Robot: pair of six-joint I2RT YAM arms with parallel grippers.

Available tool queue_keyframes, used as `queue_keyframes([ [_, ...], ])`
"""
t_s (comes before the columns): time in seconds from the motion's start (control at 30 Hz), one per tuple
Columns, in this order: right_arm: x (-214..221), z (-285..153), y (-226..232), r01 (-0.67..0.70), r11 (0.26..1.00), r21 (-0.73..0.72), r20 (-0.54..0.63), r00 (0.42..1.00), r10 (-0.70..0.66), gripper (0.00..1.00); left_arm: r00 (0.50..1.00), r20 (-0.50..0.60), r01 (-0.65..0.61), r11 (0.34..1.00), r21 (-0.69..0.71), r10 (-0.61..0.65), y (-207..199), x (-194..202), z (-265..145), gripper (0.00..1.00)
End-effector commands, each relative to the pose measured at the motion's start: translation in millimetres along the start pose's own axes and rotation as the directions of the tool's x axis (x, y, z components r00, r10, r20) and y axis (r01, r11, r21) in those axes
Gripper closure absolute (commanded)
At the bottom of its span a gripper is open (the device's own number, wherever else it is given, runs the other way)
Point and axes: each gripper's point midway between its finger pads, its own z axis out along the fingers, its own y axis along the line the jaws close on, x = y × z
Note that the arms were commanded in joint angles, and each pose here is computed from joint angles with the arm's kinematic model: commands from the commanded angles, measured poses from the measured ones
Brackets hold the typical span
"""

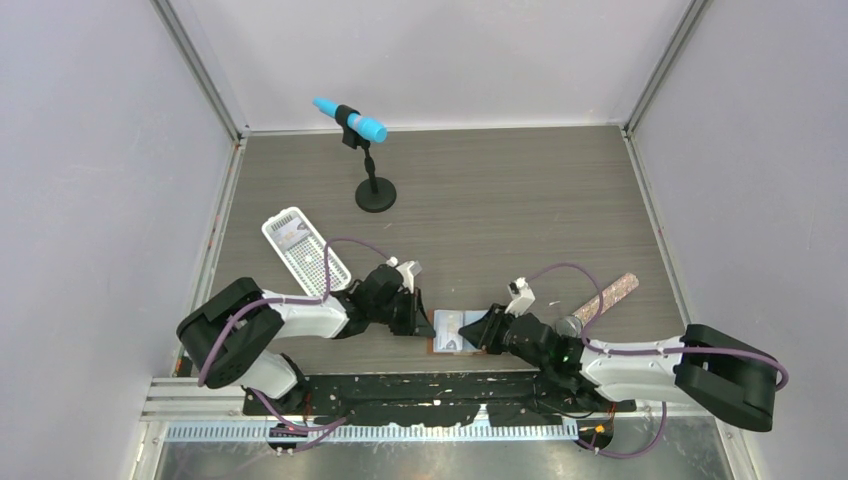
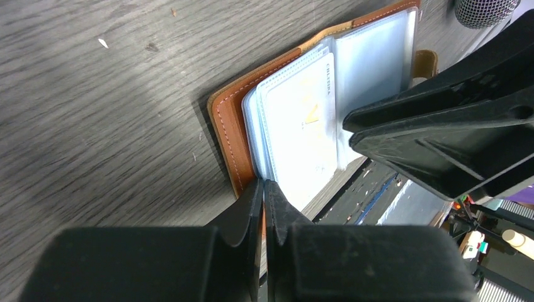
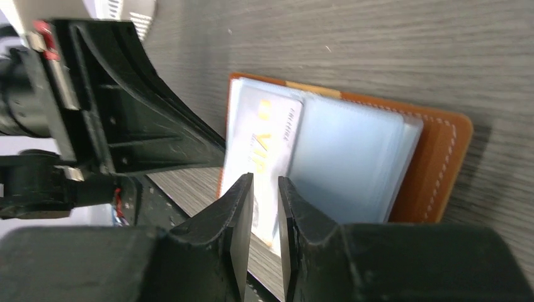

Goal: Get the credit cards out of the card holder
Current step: Remove the credit card from the card holder.

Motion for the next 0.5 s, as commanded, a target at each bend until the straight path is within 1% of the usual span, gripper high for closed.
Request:
queue_keyframes([
  [0.0, -14.6, -4.7, 12.2, -0.046, 0.995, -0.086, 0.064, 0.997, 0.051, 0.72, 0.999, -0.05, -0.002, 0.996, -0.089, -0.002, 21.3, 17.9, 2.8, 0.95],
  [0.17, -15.8, -4.6, 12.7, -0.041, 0.995, -0.086, 0.061, 0.997, 0.047, 0.72, 0.998, -0.056, -0.004, 0.996, -0.092, -0.001, 20.4, 18.8, 3.6, 0.95],
  [0.33, -14.3, -0.9, 6.1, -0.018, 1.0, -0.002, 0.033, 0.999, 0.018, 0.71, 0.999, -0.051, 0.001, 0.992, -0.128, -0.007, 26.0, 20.1, 1.4, 0.95],
  [0.47, -10.3, -0.1, -2.9, 0.013, 0.997, 0.077, -0.006, 1.0, -0.012, 0.69, 1.0, -0.018, 0.013, 0.983, -0.184, -0.016, 37.1, 19.3, -5.8, 0.95],
])
